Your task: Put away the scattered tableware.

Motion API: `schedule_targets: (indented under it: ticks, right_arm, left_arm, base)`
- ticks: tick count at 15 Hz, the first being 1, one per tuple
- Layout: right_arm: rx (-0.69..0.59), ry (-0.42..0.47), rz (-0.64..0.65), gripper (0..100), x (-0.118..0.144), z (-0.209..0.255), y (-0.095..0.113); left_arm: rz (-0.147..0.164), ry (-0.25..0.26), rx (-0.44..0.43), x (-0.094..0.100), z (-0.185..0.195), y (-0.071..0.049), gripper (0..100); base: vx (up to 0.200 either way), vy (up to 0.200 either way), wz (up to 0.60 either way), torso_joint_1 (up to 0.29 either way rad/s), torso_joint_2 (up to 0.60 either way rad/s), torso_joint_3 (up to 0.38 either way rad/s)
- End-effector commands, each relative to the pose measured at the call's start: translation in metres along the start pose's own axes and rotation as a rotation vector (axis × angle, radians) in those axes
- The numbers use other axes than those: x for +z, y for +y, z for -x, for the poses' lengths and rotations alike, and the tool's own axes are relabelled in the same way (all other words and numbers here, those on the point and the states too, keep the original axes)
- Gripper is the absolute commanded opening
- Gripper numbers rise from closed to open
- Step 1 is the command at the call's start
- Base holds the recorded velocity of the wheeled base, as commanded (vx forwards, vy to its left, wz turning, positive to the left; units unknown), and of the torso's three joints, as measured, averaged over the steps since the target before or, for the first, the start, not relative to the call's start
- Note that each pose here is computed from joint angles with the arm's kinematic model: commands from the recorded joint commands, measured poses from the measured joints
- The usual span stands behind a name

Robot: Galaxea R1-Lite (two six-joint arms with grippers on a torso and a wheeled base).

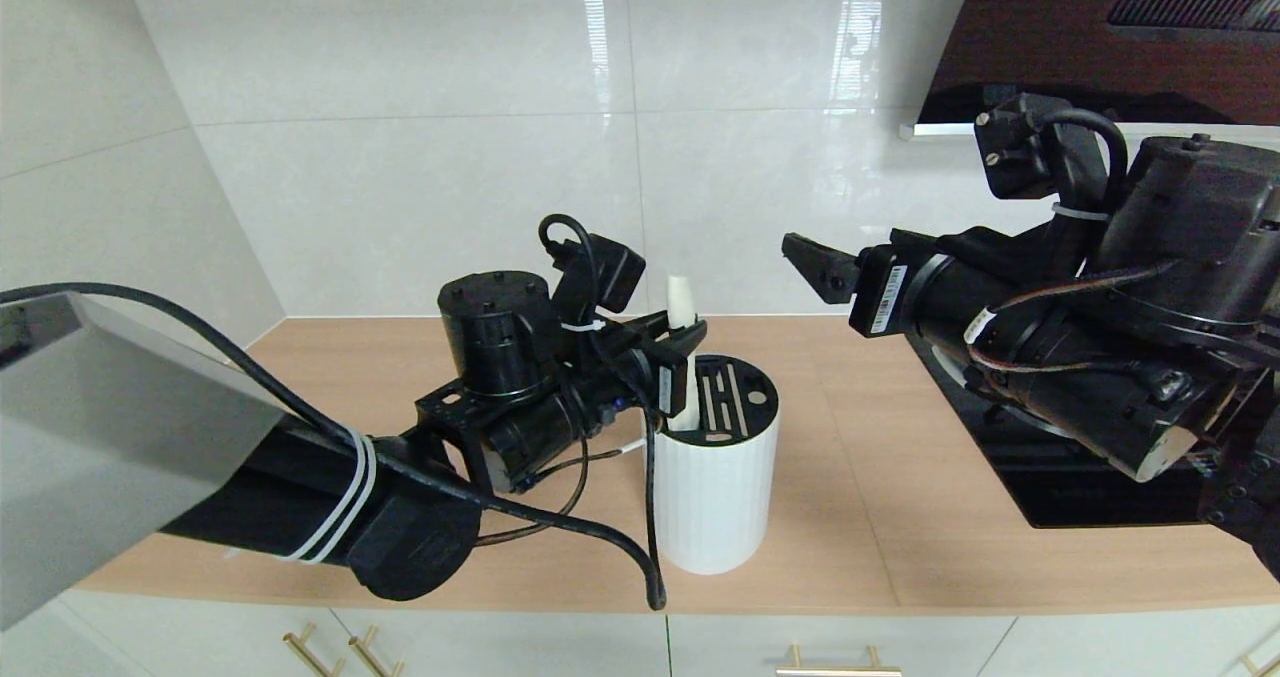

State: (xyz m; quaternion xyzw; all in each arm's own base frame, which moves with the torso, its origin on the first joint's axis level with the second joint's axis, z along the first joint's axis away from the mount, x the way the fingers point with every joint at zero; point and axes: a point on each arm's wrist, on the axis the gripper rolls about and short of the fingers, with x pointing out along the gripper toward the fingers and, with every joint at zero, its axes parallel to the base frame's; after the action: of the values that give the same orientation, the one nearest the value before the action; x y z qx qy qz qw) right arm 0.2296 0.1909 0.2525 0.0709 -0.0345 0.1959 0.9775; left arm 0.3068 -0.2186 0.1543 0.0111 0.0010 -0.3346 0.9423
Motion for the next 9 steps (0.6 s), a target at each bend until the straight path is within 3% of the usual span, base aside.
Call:
schedule_targets:
  ticks: [1, 4, 9]
  right_arm:
    - [0.000, -0.002, -0.001, 100, 0.001, 0.000, 0.000]
    - [0.000, -0.002, -0.001, 100, 0.000, 0.000, 0.000]
    - [0.000, 0.001, 0.000, 100, -0.001, 0.000, 0.000]
  left_arm:
    - [-0.002, 0.028, 0.005, -0.017, -0.008, -0.004, 0]
    - [-0.010, 0.042, 0.012, -0.032, -0.015, -0.007, 0]
    - [-0.010, 0.043, 0.012, -0.032, -0.015, -0.008, 0]
  base:
    - [0.000, 0.000, 0.00, 0.000, 0.00, 0.000]
    - [0.000, 0.000, 0.00, 0.000, 0.00, 0.000]
    - [0.000, 0.000, 0.00, 0.000, 0.00, 0.000]
